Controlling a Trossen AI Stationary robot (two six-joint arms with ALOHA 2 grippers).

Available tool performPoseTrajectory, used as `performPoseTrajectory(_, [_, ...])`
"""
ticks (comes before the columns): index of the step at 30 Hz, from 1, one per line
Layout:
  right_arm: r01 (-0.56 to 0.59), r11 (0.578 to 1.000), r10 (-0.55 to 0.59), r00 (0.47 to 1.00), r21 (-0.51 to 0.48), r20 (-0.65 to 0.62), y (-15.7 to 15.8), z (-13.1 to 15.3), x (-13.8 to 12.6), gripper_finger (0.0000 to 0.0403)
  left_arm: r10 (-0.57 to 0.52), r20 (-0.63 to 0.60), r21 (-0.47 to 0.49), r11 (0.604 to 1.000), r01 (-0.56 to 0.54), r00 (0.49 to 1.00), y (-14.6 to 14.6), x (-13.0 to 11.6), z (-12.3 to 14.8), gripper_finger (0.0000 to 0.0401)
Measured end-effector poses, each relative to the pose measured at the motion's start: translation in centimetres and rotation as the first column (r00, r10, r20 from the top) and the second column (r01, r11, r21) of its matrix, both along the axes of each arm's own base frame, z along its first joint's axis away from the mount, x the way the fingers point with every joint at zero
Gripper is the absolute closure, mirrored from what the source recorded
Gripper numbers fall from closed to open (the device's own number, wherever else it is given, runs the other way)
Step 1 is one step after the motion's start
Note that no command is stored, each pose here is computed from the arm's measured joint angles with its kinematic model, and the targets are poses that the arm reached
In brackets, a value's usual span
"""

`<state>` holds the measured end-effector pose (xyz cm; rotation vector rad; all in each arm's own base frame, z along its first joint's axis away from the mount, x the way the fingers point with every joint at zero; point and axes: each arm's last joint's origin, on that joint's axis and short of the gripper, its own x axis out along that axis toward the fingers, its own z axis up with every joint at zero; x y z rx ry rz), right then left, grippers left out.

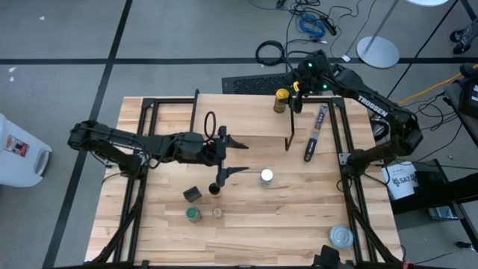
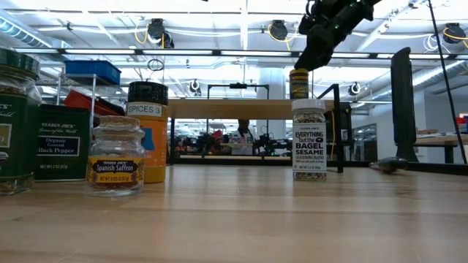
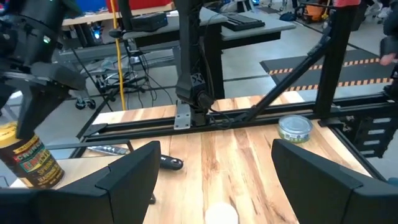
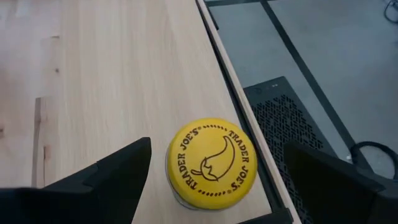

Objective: Shelf spices
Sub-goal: Remove the yellow seasoning bottle from the shelf

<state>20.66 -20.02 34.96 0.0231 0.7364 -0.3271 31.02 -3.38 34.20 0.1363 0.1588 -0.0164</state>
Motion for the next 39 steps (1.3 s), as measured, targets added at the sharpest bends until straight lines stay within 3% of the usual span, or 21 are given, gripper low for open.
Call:
performPoseTrajectory(16, [-0.013,0.999,0.014,1.0,0.035,-0.02,-0.9,-1.3,0.9,0.0052,0.029,0.002,0.002,1.0,-0.029,1.0,0.9,0.1,0.0,0.0084])
performPoseTrajectory(32, [-0.003,0.998,0.005,0.999,0.062,-0.039,-0.7,-1.4,0.7,0.0172,0.029,0.0,0.002,1.0,-0.029,1.0,0.9,0.1,0.0,0.0084])
performPoseTrajectory(39, [0.002,0.998,0.001,0.999,0.067,-0.037,-0.6,-1.4,0.7,0.0178,0.029,-0.001,0.002,1.0,-0.029,1.0,0.9,0.1,0.0,0.0084])
